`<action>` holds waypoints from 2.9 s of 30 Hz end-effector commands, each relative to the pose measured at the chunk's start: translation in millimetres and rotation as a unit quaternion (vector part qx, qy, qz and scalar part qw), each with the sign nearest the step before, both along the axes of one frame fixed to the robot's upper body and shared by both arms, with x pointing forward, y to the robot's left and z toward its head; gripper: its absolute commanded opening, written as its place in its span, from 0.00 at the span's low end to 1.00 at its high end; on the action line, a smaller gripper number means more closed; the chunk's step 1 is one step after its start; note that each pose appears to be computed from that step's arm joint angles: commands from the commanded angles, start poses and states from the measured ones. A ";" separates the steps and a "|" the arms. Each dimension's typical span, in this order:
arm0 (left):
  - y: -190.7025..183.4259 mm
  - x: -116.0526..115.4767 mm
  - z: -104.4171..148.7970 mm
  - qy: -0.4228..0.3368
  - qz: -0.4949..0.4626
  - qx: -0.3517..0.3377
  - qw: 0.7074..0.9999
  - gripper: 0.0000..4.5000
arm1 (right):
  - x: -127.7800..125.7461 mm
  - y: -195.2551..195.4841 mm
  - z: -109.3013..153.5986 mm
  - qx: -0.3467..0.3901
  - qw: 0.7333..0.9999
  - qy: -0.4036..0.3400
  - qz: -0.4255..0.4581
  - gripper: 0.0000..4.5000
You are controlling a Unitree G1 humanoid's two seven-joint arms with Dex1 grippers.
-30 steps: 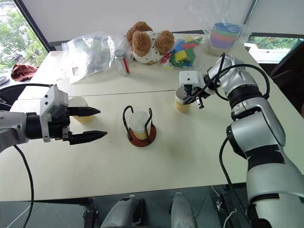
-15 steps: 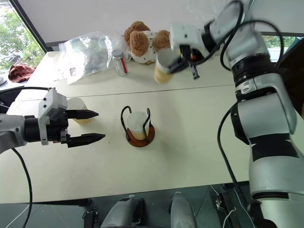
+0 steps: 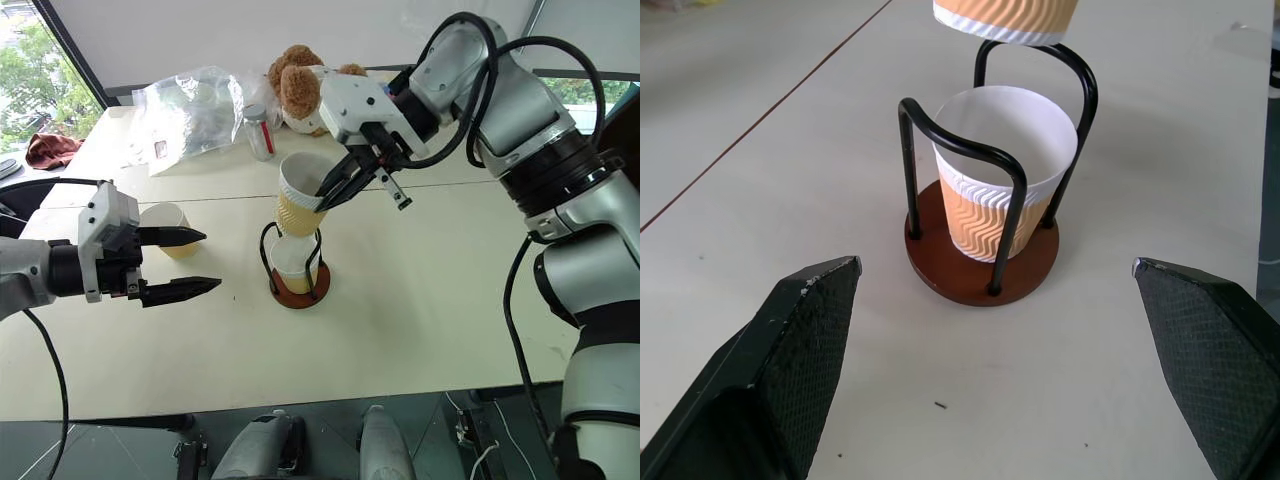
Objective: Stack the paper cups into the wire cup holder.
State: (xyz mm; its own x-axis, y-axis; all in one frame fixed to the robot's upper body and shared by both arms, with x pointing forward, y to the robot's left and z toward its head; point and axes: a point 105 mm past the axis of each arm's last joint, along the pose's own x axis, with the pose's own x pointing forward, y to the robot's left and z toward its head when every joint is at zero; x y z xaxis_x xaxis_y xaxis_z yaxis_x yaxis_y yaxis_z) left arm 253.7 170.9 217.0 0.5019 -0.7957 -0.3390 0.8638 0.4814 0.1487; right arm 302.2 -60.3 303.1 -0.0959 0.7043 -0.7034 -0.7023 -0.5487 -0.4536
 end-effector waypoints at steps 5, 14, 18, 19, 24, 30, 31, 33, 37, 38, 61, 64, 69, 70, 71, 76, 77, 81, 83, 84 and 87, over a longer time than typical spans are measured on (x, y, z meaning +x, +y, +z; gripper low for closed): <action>-5.0 1.9 9.5 -0.029 -0.007 0.003 1.000 1.00 | -2.4 15.1 1.3 -0.022 0.999 -0.027 0.035 0.01; -8.3 1.9 10.4 -0.034 -0.008 -0.003 0.999 1.00 | 14.1 21.7 -14.0 -0.081 0.993 -0.066 0.050 0.01; -9.7 1.9 10.4 -0.035 -0.008 -0.005 0.999 1.00 | 16.1 22.9 -17.5 -0.101 0.991 -0.071 0.059 0.01; -9.7 1.8 10.3 -0.036 -0.007 -0.006 0.999 1.00 | 16.7 22.7 -17.8 -0.104 0.990 -0.071 0.059 0.01; -8.9 1.3 9.0 -0.036 -0.003 -0.006 0.999 1.00 | 18.3 22.6 -11.3 -0.107 0.990 -0.075 0.056 0.01; -8.8 2.0 7.5 -0.037 -0.001 -0.007 0.999 1.00 | 14.0 20.0 -5.6 -0.108 0.990 -0.070 0.058 0.01; -8.8 2.3 7.4 -0.037 -0.001 -0.008 0.999 1.00 | 13.2 19.3 -4.9 -0.110 0.990 -0.069 0.058 0.01; -9.1 3.0 7.4 -0.037 -0.002 -0.008 0.999 1.00 | 11.2 18.7 -3.7 -0.110 0.990 -0.065 0.059 0.01; -10.2 3.9 7.5 -0.039 -0.004 -0.009 0.999 1.00 | 8.5 17.5 -4.7 -0.115 0.990 -0.061 0.063 0.01; -10.3 3.9 7.4 -0.039 -0.004 -0.010 0.999 1.00 | 8.0 17.3 -4.9 -0.116 0.989 -0.060 0.064 0.01; -12.0 5.0 7.5 -0.043 -0.002 -0.012 0.999 1.00 | 8.7 26.3 -17.3 -0.114 0.989 -0.046 0.079 0.29; -12.2 4.9 8.2 -0.043 -0.001 -0.012 0.999 1.00 | 10.2 27.7 -12.6 -0.101 0.991 -0.048 0.075 0.62; -9.4 6.3 10.1 -0.046 0.002 -0.009 0.999 1.00 | 11.5 25.3 3.8 -0.061 0.996 -0.041 0.052 0.62; -7.9 6.8 10.8 -0.046 0.004 -0.007 0.999 1.00 | 11.5 24.4 8.2 -0.049 0.997 -0.035 0.044 0.62; -6.0 7.1 11.5 -0.047 0.006 -0.005 0.999 1.00 | 11.2 23.3 12.9 -0.034 0.998 -0.026 0.036 0.62; -2.8 9.7 13.3 -0.045 0.005 0.001 0.999 1.00 | 5.3 19.7 15.5 -0.013 1.000 0.003 0.028 0.62; -3.5 10.7 13.6 -0.046 0.004 0.001 0.999 1.00 | 4.5 20.4 14.0 -0.013 0.999 0.005 0.030 0.62; -5.5 12.2 14.1 -0.046 -0.002 0.002 0.999 1.00 | 0.2 19.8 10.6 -0.014 0.999 0.015 0.034 0.62; -5.4 12.0 14.0 -0.046 -0.003 0.003 0.999 1.00 | -3.3 17.4 7.8 -0.017 0.999 0.021 0.037 0.62; -5.1 11.8 14.0 -0.046 -0.002 0.002 0.999 1.00 | -5.7 16.3 5.0 -0.019 0.999 0.027 0.038 0.62; -5.9 11.2 12.7 -0.045 -0.001 0.001 0.999 1.00 | -7.0 15.1 -5.5 -0.024 0.998 0.035 0.038 0.62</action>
State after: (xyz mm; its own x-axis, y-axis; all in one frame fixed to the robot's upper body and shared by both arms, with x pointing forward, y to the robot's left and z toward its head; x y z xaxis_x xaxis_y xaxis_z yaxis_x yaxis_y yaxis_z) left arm 266.4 165.4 221.0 0.5167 -0.7966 -0.3136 0.8561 0.4831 0.1835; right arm 299.8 -46.9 288.9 -0.2031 0.6421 -0.7392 -0.7046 -0.6200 -0.3450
